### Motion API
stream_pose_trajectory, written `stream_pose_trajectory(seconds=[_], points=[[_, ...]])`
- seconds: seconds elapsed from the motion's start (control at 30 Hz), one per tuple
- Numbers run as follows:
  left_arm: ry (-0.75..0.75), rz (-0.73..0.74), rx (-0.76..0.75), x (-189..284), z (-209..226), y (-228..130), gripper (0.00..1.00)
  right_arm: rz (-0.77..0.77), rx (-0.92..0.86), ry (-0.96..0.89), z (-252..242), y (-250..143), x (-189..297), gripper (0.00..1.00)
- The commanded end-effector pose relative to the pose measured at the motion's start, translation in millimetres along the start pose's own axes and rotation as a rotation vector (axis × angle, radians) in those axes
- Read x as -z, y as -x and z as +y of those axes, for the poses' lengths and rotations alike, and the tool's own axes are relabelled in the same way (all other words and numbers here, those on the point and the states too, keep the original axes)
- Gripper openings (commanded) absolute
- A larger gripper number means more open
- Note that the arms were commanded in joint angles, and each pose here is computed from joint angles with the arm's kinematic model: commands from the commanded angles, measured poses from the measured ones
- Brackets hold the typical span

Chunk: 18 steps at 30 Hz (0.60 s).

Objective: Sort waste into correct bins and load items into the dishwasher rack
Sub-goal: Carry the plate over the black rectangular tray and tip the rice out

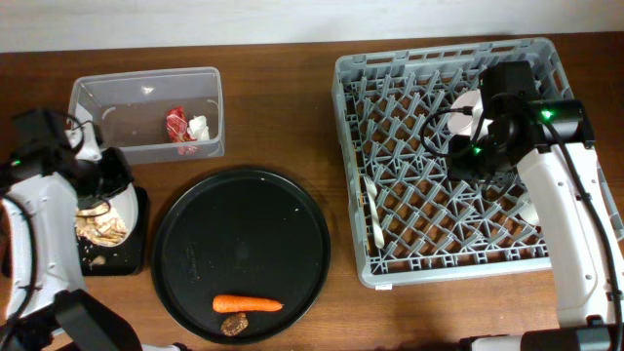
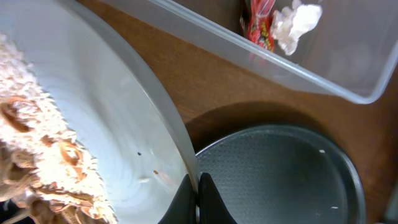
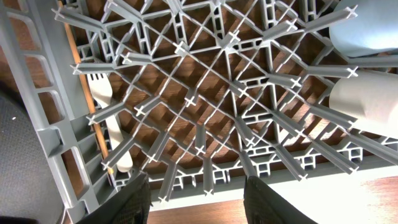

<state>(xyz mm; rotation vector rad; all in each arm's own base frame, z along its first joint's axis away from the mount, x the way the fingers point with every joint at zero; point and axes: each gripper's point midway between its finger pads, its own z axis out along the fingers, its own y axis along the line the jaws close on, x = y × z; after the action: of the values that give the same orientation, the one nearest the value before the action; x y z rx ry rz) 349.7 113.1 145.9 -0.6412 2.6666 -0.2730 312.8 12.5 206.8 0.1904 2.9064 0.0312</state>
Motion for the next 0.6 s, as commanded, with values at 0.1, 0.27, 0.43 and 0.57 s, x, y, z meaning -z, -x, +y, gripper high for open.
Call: stream_pose_trajectory(seconds=[0.1,0.27,0.43,0.57], points=[[-0.261,-0.104,0.04,35,-2,21,0.0,0.006,0.005,-0.011,-3,-1,-2,0.51],[-0.383,-0.148,0.078,51,4,26,0.0,0.006,0.004,-0.011,-3,-1,-2,0.51],[-0.486,-0.192,0.107,67,7,31,0.0,0.006,0.004,-0.011,-3,-1,-2,0.51],[-0.531,-0.216,0.119,74,10,34,0.0,0.006,0.004,-0.011,-3,-1,-2,0.51]])
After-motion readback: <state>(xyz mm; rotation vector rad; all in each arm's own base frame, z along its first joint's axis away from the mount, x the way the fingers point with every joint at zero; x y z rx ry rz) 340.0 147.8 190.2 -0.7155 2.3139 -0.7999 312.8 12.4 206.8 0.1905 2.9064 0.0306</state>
